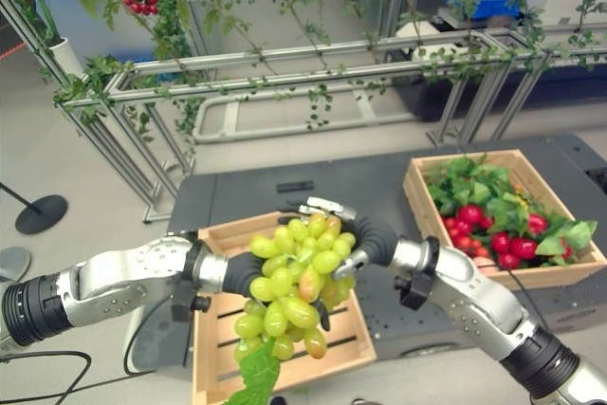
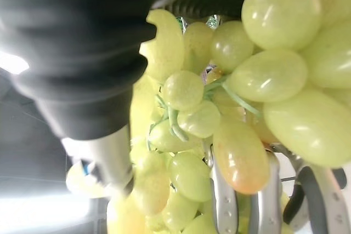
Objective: Pick up the fruits from the basket on one side to the basket on the other side
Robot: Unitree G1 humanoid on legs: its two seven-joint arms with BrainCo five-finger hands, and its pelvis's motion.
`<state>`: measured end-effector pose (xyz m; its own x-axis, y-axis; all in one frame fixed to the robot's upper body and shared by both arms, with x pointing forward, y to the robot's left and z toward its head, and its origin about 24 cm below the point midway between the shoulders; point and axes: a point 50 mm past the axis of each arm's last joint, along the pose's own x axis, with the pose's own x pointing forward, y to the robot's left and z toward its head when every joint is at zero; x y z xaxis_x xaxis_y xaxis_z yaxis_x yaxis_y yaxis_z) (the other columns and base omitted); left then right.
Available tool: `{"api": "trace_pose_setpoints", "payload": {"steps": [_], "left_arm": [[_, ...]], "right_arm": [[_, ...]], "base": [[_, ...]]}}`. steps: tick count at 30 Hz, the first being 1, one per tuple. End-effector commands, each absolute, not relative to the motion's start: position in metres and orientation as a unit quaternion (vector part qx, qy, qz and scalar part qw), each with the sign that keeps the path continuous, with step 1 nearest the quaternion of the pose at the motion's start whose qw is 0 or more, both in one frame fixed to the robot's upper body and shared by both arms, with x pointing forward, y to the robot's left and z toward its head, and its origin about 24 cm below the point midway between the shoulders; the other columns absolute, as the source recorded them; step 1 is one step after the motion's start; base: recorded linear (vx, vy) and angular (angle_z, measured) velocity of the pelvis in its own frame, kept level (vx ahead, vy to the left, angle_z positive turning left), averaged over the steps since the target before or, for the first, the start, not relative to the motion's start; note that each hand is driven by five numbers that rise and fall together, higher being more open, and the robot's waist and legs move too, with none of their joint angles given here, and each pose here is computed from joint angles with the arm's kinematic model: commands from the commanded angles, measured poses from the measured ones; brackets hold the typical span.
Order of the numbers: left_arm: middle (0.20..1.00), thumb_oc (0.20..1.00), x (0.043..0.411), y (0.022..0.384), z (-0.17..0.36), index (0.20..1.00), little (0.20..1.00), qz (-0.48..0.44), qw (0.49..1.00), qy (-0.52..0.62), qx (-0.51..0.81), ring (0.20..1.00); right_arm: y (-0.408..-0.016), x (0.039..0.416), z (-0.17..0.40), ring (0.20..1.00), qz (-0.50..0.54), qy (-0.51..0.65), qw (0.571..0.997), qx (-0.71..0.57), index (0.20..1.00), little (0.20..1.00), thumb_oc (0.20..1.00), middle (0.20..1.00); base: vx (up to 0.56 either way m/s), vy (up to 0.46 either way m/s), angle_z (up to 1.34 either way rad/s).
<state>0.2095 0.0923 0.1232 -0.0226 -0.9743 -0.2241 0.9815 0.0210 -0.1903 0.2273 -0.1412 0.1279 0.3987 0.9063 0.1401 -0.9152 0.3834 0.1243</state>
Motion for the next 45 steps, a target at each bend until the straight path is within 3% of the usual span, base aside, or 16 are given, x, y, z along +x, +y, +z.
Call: {"api": "trace_pose_setpoints", "payload": {"steps": [1,27,28,29,33,34,40,45], "left_arm": [[0.200,0.200,0.223,0.085,0.150,0.200,0.200,-0.692,0.718,0.069,-0.023,0.200],[0.200,0.200,0.226,0.084,0.150,0.200,0.200,-0.687,0.724,0.058,-0.033,0.200],[0.200,0.200,0.226,0.084,0.150,0.200,0.200,-0.685,0.726,0.057,-0.035,0.200],[0.200,0.200,0.226,0.085,0.151,0.200,0.200,-0.683,0.727,0.054,-0.035,0.200],[0.200,0.200,0.230,0.091,0.157,0.200,0.200,-0.667,0.743,0.033,-0.036,0.200],[0.200,0.200,0.235,0.096,0.163,0.200,0.200,-0.646,0.762,0.008,-0.046,0.200],[0.200,0.200,0.248,0.112,0.185,0.200,0.200,-0.585,0.807,-0.064,-0.050,0.200],[0.200,0.200,0.267,0.118,0.210,0.200,0.200,-0.519,0.840,-0.147,-0.056,0.200]], "right_arm": [[-0.112,0.204,0.152,0.200,0.623,-0.084,0.764,0.141,0.200,0.200,0.200,0.200],[-0.111,0.204,0.154,0.200,0.622,-0.087,0.765,0.144,0.200,0.200,0.200,0.200],[-0.112,0.204,0.153,0.388,0.619,-0.089,0.767,0.143,0.388,0.388,0.388,0.388],[-0.114,0.205,0.153,1.000,0.613,-0.091,0.772,0.144,1.000,1.000,1.000,1.000],[-0.129,0.212,0.147,1.000,0.557,-0.105,0.808,0.162,1.000,1.000,1.000,1.000],[-0.140,0.217,0.142,1.000,0.501,-0.121,0.835,0.191,1.000,1.000,1.000,1.000],[-0.168,0.224,0.132,1.000,0.368,-0.162,0.892,0.207,1.000,1.000,1.000,1.000],[-0.166,0.229,0.133,1.000,0.332,-0.182,0.901,0.213,1.000,1.000,1.000,1.000]], "base": [[0.00,0.000,0.00],[0.00,0.000,0.00],[0.00,0.000,0.00],[0.00,0.000,0.00],[0.00,0.000,0.00],[0.00,0.000,0.00],[0.00,0.000,0.00],[0.00,0.000,0.00]]}}
